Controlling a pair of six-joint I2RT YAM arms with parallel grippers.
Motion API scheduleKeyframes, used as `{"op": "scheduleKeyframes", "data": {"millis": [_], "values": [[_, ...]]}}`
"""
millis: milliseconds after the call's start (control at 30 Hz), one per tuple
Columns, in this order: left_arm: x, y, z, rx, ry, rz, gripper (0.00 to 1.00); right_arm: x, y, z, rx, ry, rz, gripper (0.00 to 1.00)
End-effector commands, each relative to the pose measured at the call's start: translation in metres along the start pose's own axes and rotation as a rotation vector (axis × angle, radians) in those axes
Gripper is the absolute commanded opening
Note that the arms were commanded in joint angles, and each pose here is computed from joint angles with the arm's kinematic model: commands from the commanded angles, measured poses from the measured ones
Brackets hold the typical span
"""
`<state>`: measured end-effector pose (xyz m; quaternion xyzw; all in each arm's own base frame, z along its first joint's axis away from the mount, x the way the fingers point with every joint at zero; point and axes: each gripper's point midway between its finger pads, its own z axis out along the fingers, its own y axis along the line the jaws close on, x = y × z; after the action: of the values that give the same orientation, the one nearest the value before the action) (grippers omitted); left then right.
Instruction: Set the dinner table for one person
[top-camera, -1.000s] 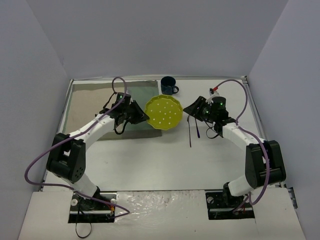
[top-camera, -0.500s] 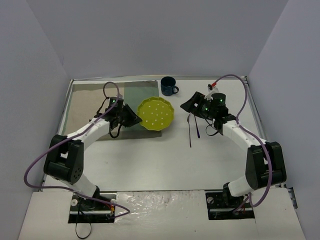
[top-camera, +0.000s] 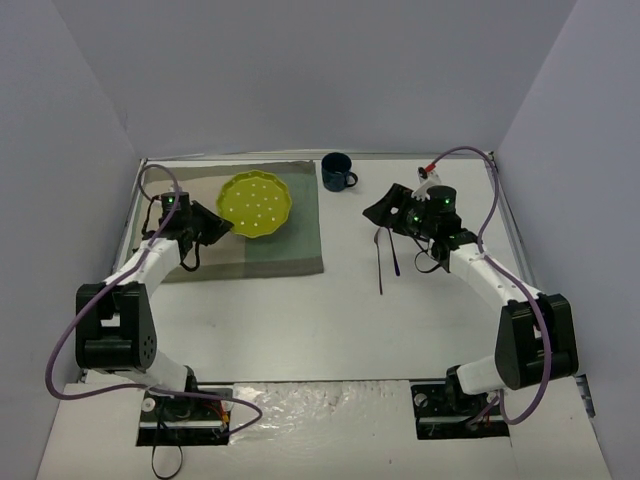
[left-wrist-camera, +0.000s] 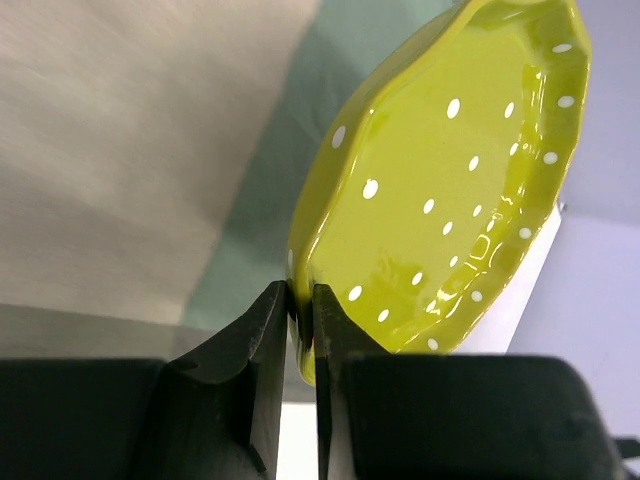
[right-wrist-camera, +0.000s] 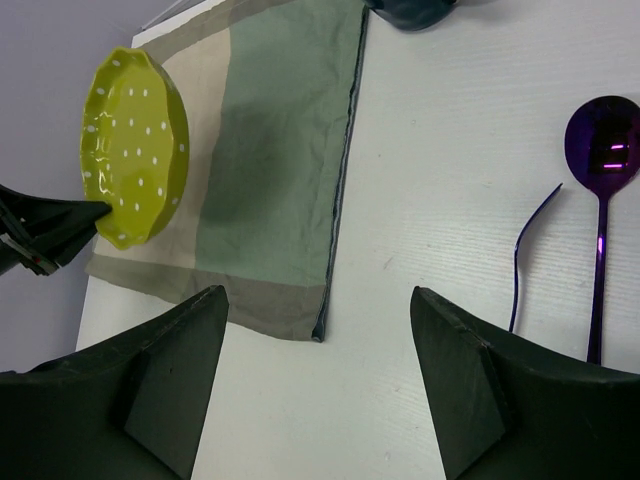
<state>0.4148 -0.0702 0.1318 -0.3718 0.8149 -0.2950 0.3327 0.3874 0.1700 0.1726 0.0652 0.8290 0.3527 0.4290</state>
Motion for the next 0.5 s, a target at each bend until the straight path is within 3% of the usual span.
{"op": "scheduleKeyframes", "data": {"millis": [0,467], "values": [[-0.055,-0.059,-0.020,0.244,-0.135,0.018,0.00,-0.018,0.021,-0.011,-0.063,-0.057,-0.056,0.70],[-0.096,-0.015,0.021,0.163,-0.129,-0.022,0.00,-0.011,0.011,-0.010,-0.047,-0.033,-0.056,0.70]]}}
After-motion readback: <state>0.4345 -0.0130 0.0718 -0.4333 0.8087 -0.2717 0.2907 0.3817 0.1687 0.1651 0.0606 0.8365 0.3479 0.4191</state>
